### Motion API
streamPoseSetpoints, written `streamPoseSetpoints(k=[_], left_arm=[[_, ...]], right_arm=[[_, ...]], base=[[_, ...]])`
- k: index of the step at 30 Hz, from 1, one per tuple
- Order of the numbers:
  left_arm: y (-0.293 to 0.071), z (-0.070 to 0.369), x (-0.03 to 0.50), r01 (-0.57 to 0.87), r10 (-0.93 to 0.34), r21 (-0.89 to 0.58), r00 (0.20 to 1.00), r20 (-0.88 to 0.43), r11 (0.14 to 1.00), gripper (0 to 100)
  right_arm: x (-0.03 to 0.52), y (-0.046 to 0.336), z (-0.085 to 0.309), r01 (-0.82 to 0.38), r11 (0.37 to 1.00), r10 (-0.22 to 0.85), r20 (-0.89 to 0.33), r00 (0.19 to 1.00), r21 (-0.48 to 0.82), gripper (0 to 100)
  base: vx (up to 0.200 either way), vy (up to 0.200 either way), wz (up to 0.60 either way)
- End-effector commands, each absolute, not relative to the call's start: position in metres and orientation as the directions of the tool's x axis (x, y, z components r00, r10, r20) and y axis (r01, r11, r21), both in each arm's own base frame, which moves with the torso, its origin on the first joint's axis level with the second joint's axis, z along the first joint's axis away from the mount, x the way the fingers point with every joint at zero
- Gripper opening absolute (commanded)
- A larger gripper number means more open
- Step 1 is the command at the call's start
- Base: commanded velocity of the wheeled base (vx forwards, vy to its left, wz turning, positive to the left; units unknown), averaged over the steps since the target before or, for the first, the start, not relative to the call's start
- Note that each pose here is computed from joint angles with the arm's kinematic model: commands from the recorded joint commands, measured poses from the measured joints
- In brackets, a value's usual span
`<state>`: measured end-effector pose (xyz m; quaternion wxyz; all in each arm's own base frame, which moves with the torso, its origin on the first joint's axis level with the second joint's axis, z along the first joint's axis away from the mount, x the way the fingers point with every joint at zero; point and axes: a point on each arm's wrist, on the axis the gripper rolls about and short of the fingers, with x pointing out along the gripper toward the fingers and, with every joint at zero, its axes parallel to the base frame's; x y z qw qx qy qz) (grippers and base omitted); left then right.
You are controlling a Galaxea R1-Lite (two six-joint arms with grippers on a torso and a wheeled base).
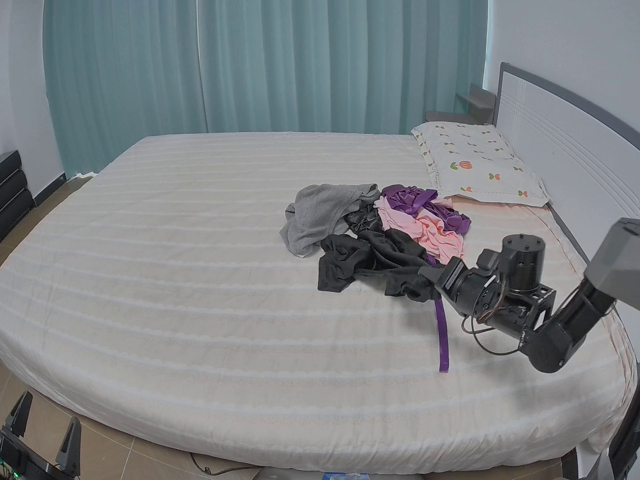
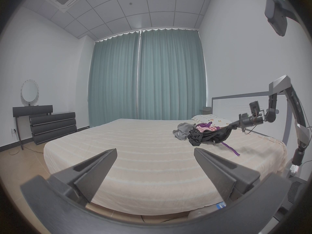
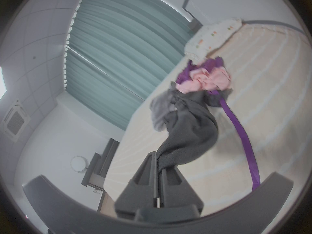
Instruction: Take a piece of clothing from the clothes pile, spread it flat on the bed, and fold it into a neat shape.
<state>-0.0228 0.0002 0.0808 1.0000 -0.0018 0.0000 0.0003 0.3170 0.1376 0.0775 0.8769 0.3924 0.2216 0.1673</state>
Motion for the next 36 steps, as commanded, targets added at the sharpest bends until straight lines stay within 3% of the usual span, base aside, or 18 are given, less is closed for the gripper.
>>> streamPoseSetpoints(k=[1,7,12,15,16,18,20,25,27,29,36], left_arm=[[0.000,0.076,-0.022,0.008,-0.008,0.000,1.000,-0.002,1.000,100],[0.000,0.076,-0.022,0.015,-0.015,0.034,1.000,0.000,0.999,100],[0.000,0.076,-0.022,0.018,-0.018,0.028,1.000,0.002,0.999,100],[0.000,0.121,-0.029,0.029,-0.014,-0.115,0.992,0.128,0.993,100],[0.000,0.159,-0.030,0.069,-0.021,-0.269,0.984,0.175,0.961,100],[-0.001,0.166,-0.025,0.072,-0.023,-0.310,0.987,0.157,0.948,100],[-0.001,0.160,-0.007,0.064,-0.060,-0.186,0.998,0.026,0.980,100],[-0.002,0.159,0.033,0.059,-0.083,-0.157,0.985,-0.149,0.986,100],[-0.003,0.161,0.041,0.074,-0.099,-0.159,0.983,-0.157,0.985,100],[-0.007,0.162,0.067,0.156,-0.192,-0.174,0.958,-0.214,0.972,100],[-0.022,0.138,0.115,0.201,-0.277,-0.210,0.848,-0.452,0.957,100]], right_arm=[[0.280,0.136,0.158,-0.355,0.572,0.525,0.003,0.851,0.740,0],[0.266,0.132,0.210,-0.508,0.545,0.543,0.181,0.820,0.667,0],[0.248,0.142,0.224,-0.584,0.499,0.601,0.230,0.766,0.640,0],[0.242,0.138,0.243,-0.623,0.477,0.599,0.289,0.747,0.620,0],[0.240,0.140,0.245,-0.635,0.466,0.614,0.292,0.734,0.616,0],[0.240,0.142,0.244,-0.637,0.467,0.622,0.284,0.730,0.614,0],[0.234,0.140,0.276,-0.703,0.432,0.612,0.388,0.689,0.566,0],[0.234,0.141,0.290,-0.709,0.444,0.612,0.393,0.686,0.547,0],[0.233,0.141,0.290,-0.710,0.441,0.614,0.393,0.684,0.548,0],[0.231,0.143,0.280,-0.700,0.450,0.627,0.362,0.690,0.554,0],[0.233,0.155,0.264,-0.693,0.447,0.671,0.300,0.678,0.566,0]], base=[[0.000,0.000,0.00],[0.000,0.000,0.00],[0.000,0.000,0.00],[0.000,0.000,0.00],[0.000,0.000,0.00],[0.000,0.000,0.00],[0.000,0.000,0.00],[0.000,0.000,0.00],[0.000,0.000,0.00],[0.000,0.000,0.00],[0.000,0.000,0.00]])
